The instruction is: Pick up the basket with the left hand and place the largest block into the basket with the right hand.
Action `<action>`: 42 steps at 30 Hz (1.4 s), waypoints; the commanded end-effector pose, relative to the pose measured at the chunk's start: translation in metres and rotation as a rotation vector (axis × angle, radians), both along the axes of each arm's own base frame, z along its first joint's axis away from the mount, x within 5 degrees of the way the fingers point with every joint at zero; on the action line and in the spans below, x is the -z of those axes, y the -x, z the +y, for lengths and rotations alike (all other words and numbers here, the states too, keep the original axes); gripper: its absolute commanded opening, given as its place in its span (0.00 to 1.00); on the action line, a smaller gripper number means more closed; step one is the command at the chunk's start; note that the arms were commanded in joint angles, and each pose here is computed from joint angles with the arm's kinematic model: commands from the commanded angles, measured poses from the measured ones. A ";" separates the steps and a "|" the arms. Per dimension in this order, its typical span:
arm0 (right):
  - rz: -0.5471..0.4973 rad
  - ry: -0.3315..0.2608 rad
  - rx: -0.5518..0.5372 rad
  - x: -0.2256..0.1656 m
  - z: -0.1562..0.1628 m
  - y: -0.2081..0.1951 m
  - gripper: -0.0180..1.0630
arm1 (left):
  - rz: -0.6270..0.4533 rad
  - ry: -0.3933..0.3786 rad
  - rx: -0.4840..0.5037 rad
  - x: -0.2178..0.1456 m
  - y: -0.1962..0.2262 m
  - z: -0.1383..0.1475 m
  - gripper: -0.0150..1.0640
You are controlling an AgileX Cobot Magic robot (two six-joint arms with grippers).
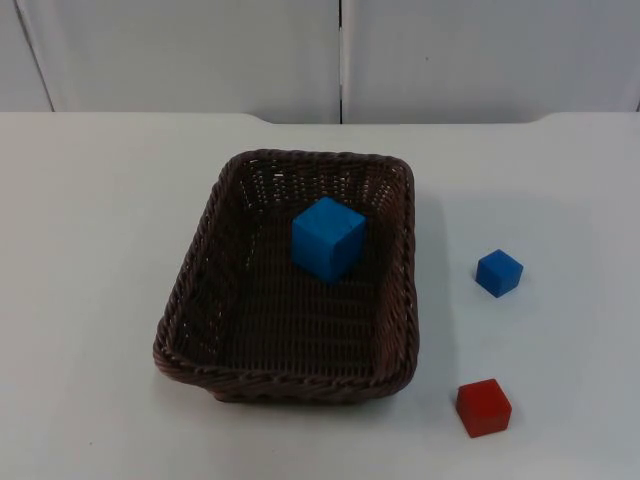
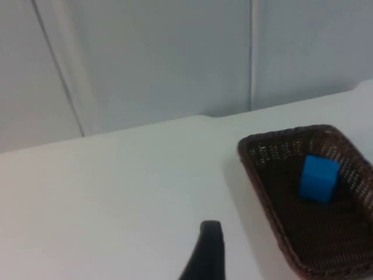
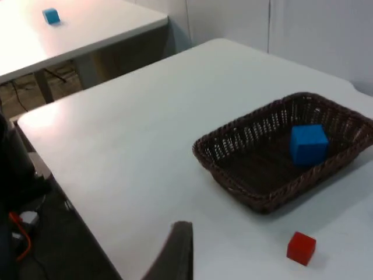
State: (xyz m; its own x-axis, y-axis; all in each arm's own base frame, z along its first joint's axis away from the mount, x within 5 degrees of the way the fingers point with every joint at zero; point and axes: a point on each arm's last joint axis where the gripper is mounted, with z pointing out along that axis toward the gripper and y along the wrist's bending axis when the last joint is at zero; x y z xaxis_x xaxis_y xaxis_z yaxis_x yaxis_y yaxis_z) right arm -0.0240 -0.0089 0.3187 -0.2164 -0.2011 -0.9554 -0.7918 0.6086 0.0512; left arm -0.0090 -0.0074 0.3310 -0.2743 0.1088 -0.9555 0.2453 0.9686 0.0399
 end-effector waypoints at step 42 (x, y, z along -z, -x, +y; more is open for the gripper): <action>0.102 0.149 0.075 0.039 0.006 -0.016 0.79 | 0.207 0.036 -0.109 0.056 -0.004 0.006 0.69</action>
State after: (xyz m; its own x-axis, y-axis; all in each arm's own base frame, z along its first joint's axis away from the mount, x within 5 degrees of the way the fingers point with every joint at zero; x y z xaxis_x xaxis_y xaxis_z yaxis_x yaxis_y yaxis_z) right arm -0.0085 -0.0022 0.2804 -0.3304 -0.3239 -0.8865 -0.7457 0.6653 0.0349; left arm -0.0048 -0.0012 0.2762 -0.4698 0.0364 -0.8820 0.1418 0.9893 -0.0348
